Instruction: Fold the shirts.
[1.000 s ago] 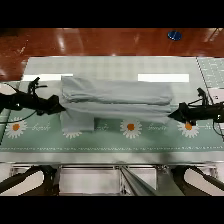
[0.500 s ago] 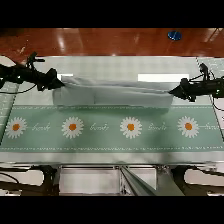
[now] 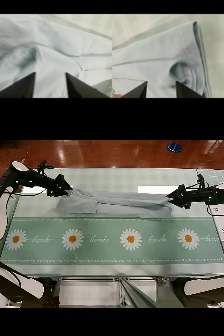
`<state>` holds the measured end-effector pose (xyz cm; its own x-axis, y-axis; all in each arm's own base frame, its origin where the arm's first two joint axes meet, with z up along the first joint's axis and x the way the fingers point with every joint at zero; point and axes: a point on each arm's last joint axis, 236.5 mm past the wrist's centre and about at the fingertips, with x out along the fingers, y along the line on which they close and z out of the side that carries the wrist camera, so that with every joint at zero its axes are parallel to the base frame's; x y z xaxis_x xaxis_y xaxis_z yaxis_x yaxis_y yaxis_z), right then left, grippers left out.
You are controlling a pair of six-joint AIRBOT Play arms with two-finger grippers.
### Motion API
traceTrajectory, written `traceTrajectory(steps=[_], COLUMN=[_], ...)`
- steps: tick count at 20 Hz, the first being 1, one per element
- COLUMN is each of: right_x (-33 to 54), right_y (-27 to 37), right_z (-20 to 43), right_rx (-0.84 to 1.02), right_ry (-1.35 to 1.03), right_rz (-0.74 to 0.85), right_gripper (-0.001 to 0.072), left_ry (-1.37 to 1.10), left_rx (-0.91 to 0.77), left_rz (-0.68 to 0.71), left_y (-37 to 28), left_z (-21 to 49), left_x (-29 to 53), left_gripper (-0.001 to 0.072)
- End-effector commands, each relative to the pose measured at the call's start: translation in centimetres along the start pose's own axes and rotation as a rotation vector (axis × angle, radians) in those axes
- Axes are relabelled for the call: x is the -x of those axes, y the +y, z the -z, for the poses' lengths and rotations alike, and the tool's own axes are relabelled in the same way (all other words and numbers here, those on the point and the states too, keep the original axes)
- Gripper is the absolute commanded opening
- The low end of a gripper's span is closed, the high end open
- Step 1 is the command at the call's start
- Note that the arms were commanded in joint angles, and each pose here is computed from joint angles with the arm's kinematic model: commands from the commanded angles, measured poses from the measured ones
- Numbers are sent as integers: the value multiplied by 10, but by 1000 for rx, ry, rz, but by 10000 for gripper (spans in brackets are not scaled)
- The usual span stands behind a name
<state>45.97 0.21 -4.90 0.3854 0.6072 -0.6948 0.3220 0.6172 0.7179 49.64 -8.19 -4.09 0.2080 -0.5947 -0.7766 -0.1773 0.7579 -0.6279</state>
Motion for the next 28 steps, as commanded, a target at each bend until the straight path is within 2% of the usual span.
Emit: traceTrajectory(steps=[1, 4, 6, 8, 11, 13, 17, 21, 22, 23, 24, 25, 26, 27, 28], right_x=[11, 63, 98, 107, 76, 46, -7, -46, -51, -53, -51, -45, -34, -19, -1], right_y=[4, 1, -28, -56, -74, -73, -52, -40, -33, -25, -12, 2, 13, 18, 17], right_z=[-10, -19, -24, -24, -16, -6, 14, 38, 39, 38, 38, 38, 37, 38, 42], right_rx=[15, 45, 40, -12, -128, -159, -160, -149, -120, -88, -52, -4, 37, 91, 142], right_ry=[-2, -40, -109, -175, -198, -141, -16, 81, 89, 93, 108, 119, 111, 95, 88], right_rz=[-17, 7, 146, 245, 200, 143, 31, 18, 18, 14, -2, -21, -27, 9, 76], right_gripper=[419, 419, 419, 419, 418, 419, 419, 418, 393, 287, 95, 25, 25, 25, 25], left_ry=[49, 45, -97, -325, -602, -630, -521, -458, -451, -440, -423, -405, -388, -372, -355], left_rx=[-13, 13, 28, -2, -90, -171, -286, -361, -374, -387, -397, -408, -416, -428, -435], left_rz=[-17, -151, -225, -240, -217, -196, -158, -123, -116, -111, -107, -104, -101, -98, -85], left_y=[5, 43, 59, 44, -12, -44, -81, -110, -116, -120, -124, -128, -130, -133, -139], left_z=[5, 0, -15, -38, -37, -10, 41, 54, 56, 58, 61, 65, 68, 71, 76], left_x=[5, 72, 132, 189, 236, 228, 175, 136, 129, 121, 113, 105, 98, 90, 82], left_gripper=[509, 508, 508, 508, 508, 508, 508, 508, 508, 508, 506, 475, 276, 24, 19])
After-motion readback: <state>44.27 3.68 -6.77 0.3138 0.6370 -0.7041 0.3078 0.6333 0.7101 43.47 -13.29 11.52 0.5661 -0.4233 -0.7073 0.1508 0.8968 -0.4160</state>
